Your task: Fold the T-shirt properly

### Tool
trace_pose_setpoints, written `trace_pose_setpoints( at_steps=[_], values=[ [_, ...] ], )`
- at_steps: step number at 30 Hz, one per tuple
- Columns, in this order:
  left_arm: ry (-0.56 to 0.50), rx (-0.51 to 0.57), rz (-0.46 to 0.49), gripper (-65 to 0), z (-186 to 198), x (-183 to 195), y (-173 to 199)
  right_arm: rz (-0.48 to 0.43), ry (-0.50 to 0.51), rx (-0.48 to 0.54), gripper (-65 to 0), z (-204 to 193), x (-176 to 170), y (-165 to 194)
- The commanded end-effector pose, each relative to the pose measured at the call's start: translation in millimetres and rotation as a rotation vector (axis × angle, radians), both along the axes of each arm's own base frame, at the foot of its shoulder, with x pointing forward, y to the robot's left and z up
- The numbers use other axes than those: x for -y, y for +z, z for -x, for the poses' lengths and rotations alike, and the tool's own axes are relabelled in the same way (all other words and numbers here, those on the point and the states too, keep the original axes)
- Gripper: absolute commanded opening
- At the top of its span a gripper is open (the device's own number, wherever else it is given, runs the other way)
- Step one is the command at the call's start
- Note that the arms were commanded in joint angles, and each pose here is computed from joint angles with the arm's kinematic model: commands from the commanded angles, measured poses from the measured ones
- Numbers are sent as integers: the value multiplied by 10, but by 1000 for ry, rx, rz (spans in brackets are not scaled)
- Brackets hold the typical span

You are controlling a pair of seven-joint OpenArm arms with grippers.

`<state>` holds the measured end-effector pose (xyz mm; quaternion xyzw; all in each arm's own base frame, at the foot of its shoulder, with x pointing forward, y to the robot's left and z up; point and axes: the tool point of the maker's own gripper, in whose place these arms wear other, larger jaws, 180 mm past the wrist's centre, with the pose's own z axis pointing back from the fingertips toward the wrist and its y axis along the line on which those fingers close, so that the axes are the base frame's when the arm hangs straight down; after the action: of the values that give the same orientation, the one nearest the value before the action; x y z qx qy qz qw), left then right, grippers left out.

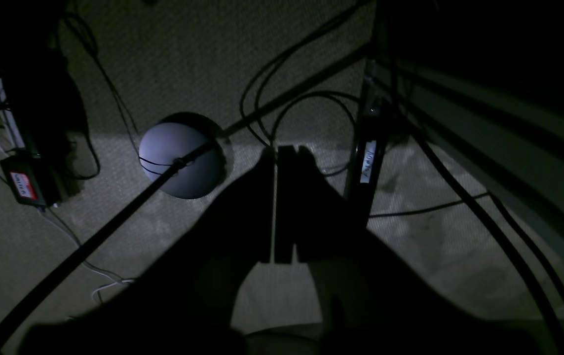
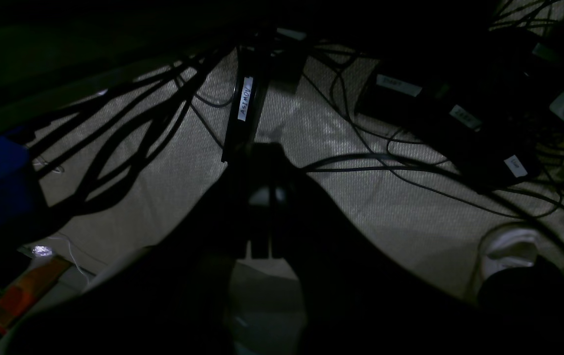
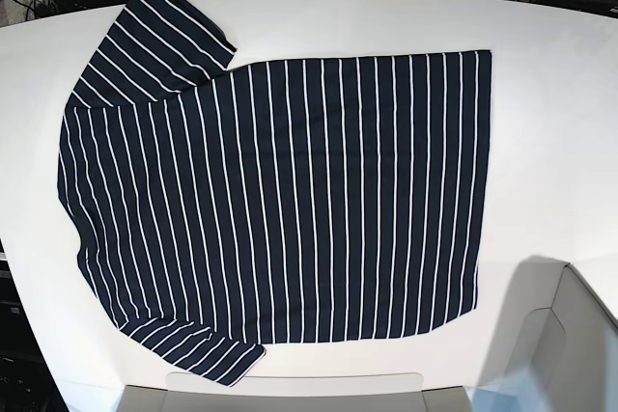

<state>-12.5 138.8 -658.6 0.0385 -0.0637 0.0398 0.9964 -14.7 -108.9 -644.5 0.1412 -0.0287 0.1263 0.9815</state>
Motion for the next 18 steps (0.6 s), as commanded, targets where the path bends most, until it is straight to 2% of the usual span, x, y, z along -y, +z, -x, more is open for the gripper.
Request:
trace_pose_setpoints(
  at_steps=[1,7,18],
  values=[
    [7,9,-7,-626,-2,-24,6,-8,-2,1,-649,-2,10,9],
    [7,57,-13,-626,-120,-48,48,-9,-7,7,-648,-34,11,10],
    [7,55,-13,-626,-117,-49,49,-9,-9,9,-649,-39,14,9]
  ],
)
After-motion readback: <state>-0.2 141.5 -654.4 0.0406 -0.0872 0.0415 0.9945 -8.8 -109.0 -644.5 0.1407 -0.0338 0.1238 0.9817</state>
